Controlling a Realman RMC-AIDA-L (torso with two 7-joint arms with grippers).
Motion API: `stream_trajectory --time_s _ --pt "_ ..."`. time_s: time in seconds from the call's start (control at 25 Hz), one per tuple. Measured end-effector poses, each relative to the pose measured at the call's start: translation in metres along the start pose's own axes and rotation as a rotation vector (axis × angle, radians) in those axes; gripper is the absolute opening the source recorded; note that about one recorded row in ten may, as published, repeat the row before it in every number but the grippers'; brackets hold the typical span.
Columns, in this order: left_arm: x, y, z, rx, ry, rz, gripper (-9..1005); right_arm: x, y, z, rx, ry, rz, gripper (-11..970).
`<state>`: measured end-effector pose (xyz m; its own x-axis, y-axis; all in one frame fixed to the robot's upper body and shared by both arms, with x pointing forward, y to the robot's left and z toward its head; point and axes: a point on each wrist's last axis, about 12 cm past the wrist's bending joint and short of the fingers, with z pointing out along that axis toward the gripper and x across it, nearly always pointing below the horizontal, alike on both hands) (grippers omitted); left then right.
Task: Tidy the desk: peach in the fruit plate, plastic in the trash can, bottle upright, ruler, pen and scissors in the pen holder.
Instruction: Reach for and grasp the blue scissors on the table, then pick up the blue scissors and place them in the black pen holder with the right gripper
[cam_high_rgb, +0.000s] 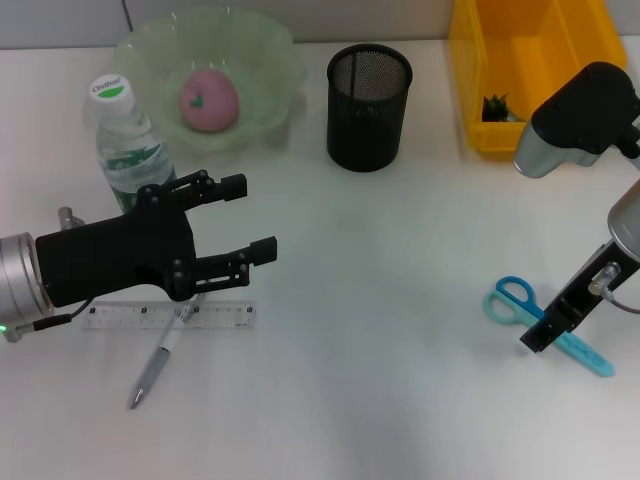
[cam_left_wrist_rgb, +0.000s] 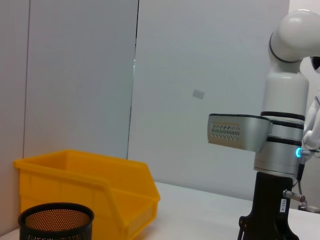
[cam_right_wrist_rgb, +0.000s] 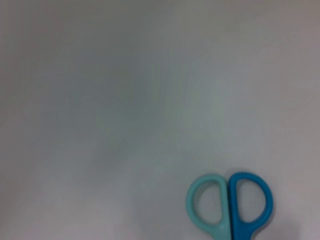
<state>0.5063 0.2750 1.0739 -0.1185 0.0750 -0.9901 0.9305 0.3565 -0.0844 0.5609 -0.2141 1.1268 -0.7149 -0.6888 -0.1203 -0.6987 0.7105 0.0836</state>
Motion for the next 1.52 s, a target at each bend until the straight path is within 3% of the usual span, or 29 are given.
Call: stream_trajectory --time_s 0.32,0.52,1.52 --pt "0.0002 0.0010 -0.0003 -0.008 0.003 0.001 821 -0.0019 0.0019 0.0001 -0.003 0.006 -0.016 710" --pt "-0.0001 0.0016 -0.0010 -0.013 0.000 0.000 821 -0.0024 0.0040 0.0051 -0.013 0.033 -0.025 474" --pt "-0.0001 0.0036 -0.0008 -0.027 0.005 0.003 821 -0.0054 0.0043 0.0080 0.001 0.033 -0.036 246"
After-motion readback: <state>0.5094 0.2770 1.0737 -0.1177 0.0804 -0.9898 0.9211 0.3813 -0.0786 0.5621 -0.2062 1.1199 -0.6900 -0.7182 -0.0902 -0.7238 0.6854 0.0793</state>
